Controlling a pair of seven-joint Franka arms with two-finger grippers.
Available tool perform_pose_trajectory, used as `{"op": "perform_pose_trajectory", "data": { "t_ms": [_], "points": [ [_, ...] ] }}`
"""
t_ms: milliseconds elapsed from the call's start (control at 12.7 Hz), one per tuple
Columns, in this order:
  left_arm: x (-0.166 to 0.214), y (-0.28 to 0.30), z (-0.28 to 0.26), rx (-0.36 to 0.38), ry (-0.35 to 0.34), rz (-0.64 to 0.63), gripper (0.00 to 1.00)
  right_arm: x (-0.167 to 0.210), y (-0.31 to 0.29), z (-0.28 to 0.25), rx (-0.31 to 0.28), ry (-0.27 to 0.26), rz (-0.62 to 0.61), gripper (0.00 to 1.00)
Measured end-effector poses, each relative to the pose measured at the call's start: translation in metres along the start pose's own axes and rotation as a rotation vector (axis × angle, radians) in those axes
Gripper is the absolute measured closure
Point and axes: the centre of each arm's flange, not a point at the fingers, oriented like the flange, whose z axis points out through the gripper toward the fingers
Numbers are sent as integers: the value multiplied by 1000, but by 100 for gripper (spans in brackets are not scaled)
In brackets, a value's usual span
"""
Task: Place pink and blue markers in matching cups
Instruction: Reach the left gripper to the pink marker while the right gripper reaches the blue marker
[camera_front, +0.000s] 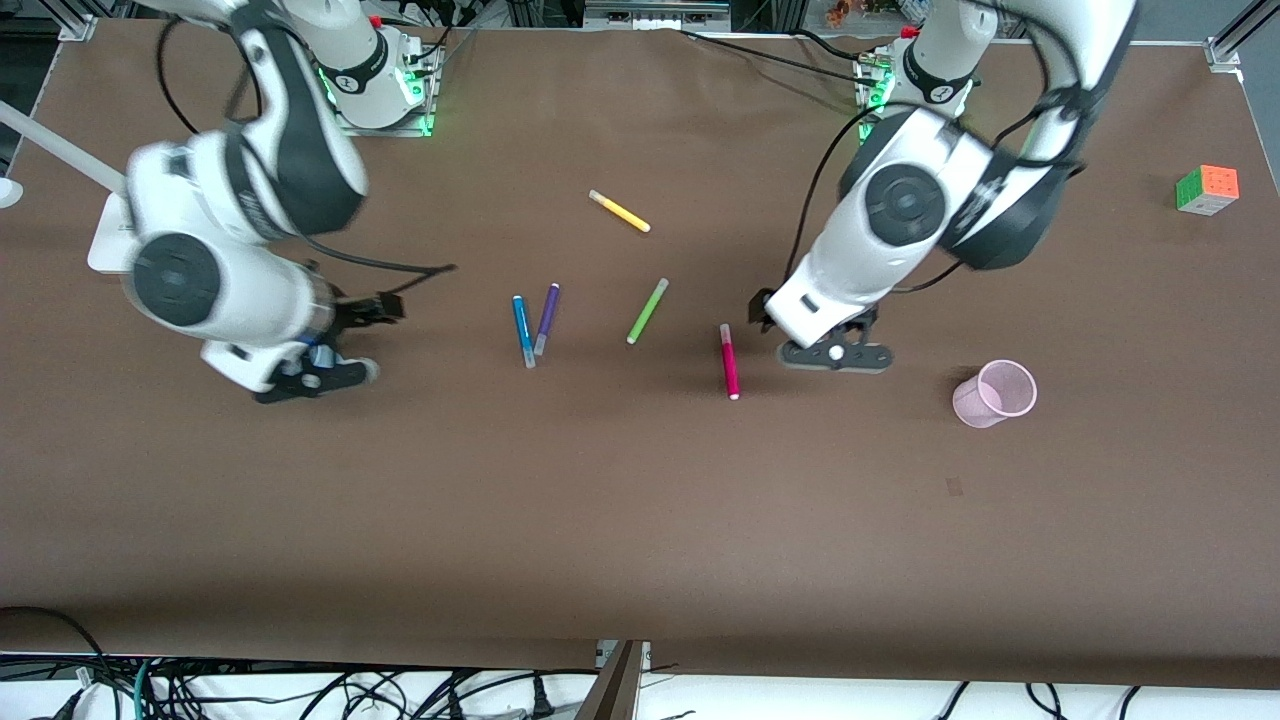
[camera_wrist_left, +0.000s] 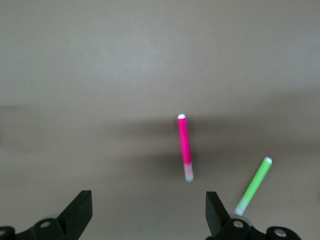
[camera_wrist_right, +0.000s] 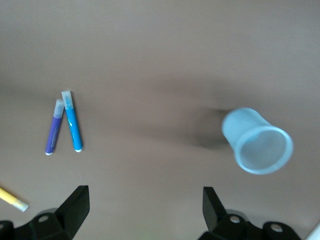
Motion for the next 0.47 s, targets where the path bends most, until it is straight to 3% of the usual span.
{"op": "perform_pose_trajectory", "data": {
  "t_ms": [237, 474],
  "points": [
    [-1, 30, 62, 47, 26, -53, 0, 7, -24, 59, -9, 12, -28, 0],
    [-4, 49, 109, 27, 15, -84, 0, 2, -56, 100, -17, 43, 4, 0]
  ]
}}
